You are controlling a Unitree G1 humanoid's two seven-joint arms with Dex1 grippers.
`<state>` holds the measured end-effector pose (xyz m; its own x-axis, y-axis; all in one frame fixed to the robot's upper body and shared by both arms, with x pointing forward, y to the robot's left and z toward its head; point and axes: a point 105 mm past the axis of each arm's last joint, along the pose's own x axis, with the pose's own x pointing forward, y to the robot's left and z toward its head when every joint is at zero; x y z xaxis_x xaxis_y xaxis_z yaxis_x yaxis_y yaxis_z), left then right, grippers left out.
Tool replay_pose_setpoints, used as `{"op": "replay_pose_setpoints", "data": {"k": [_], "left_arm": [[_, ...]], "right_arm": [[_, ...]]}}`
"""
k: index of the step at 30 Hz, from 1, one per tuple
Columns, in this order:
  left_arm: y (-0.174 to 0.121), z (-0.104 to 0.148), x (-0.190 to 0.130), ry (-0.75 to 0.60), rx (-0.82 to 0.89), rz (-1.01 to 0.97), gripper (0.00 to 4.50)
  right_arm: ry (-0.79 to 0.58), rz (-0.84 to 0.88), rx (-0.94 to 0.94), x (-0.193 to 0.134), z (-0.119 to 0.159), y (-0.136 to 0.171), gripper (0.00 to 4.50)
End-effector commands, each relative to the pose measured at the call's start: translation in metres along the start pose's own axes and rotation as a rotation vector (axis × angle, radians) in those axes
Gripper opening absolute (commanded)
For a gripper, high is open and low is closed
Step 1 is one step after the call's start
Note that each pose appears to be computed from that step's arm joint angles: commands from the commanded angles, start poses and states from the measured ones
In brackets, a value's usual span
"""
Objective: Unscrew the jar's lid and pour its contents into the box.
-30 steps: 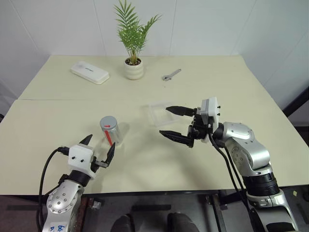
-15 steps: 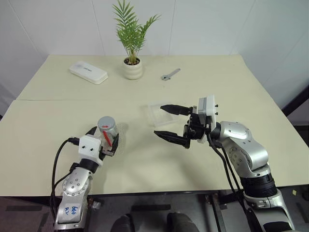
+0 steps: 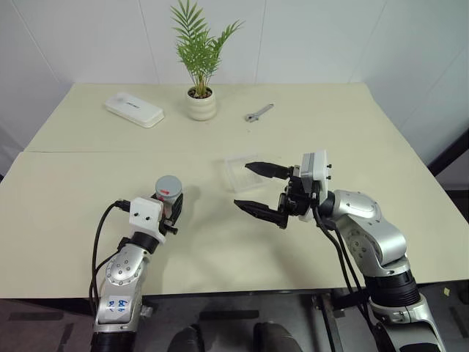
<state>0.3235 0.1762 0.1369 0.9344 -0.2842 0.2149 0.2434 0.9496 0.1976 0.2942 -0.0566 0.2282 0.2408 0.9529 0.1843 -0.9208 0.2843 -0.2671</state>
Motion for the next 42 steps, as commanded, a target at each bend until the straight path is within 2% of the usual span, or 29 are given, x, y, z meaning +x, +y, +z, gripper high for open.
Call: {"op": "replay_pose_setpoints", "data": {"k": [1, 7, 13, 21, 33, 42], "left_arm": [[-0.004, 0.030, 0.006, -0.105, -0.017, -0.114, 1.92], [-0.014, 0.055, 0.004, -0.095, -0.014, -0.431, 1.92], [-0.041, 0.071, 0.003, -0.075, -0.063, -0.651, 1.92], [-0.052, 0.076, 0.006, -0.072, -0.123, -0.687, 1.92], [-0.056, 0.078, 0.002, -0.073, -0.123, -0.684, 1.92], [-0.052, 0.075, 0.003, -0.061, -0.121, -0.674, 1.92]], "right_arm": [[-0.041, -0.008, -0.034, 0.006, 0.016, -0.001, 4.50], [-0.023, 0.035, 0.049, 0.039, 0.028, 0.004, 4.50], [0.000, 0.084, 0.059, 0.075, 0.028, 0.018, 4.50], [0.016, 0.069, 0.027, 0.094, 0.020, 0.018, 4.50], [0.058, 0.025, 0.029, 0.085, 0.010, 0.005, 4.50], [0.026, 0.009, 0.044, 0.084, 0.016, 0.001, 4.50]]}}
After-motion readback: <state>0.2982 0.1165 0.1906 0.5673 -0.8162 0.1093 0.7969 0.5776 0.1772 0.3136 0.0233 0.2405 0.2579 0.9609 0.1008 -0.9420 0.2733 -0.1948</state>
